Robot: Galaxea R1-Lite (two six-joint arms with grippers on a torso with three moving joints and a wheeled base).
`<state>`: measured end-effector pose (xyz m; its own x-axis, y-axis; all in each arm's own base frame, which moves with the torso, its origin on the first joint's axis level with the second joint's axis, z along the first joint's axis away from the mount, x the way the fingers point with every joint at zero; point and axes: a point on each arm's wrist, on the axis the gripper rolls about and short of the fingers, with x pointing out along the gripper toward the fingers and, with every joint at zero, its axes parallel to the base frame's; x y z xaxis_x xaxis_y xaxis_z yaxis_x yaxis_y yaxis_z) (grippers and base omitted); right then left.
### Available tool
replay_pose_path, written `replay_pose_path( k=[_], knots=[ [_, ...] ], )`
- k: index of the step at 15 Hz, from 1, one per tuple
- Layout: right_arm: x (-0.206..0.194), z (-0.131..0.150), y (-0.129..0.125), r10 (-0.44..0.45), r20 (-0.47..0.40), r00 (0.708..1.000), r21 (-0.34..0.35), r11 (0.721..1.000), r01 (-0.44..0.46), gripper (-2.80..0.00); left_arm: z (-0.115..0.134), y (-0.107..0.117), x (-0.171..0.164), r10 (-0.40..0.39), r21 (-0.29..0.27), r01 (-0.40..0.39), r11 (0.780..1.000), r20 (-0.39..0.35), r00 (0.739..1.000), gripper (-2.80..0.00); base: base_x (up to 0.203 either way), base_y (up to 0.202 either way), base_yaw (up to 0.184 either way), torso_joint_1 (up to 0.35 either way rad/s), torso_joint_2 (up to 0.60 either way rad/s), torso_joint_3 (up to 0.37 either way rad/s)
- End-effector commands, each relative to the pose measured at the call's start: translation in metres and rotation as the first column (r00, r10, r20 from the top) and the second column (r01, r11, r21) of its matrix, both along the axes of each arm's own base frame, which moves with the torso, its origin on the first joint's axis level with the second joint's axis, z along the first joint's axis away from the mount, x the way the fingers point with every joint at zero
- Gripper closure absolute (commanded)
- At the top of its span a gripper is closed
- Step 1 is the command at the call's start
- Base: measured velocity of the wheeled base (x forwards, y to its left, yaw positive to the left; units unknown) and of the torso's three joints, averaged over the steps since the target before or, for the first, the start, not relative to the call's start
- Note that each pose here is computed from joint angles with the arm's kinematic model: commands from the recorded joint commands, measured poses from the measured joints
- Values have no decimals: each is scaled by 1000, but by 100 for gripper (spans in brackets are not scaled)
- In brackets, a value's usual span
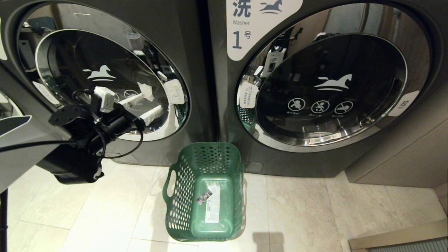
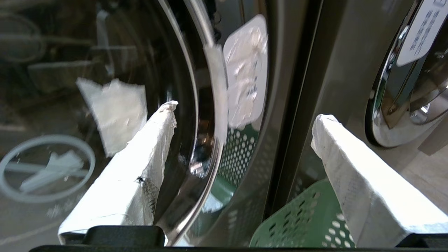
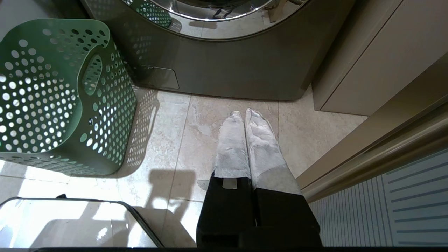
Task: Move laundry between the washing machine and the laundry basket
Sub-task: Open the lid of the washing machine
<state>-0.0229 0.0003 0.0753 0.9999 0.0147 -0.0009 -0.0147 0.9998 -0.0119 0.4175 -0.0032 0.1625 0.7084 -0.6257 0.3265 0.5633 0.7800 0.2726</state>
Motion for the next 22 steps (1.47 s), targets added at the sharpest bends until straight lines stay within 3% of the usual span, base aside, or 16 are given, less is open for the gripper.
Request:
replay_pose_path(
  k=[1, 10, 22],
  knots=[
    [0, 0, 0, 2, -1, 1000, 0, 1000, -2, 0, 4, -9, 4, -24, -2, 24, 1000, 28, 999, -280, 0, 0, 0, 0, 0, 0],
    [0, 0, 0, 1, 1, 1000, 0, 1000, -1, 0, 7, -34, 11, -34, -25, 35, 999, 60, 998, -280, 0, 0, 0, 0, 0, 0],
    [0, 0, 0, 1, 1, 1000, 0, 1000, -1, 0, -2, -50, 28, -7, -44, 8, 999, 14, 1000, -280, 0, 0, 0, 0, 0, 0]
  ],
)
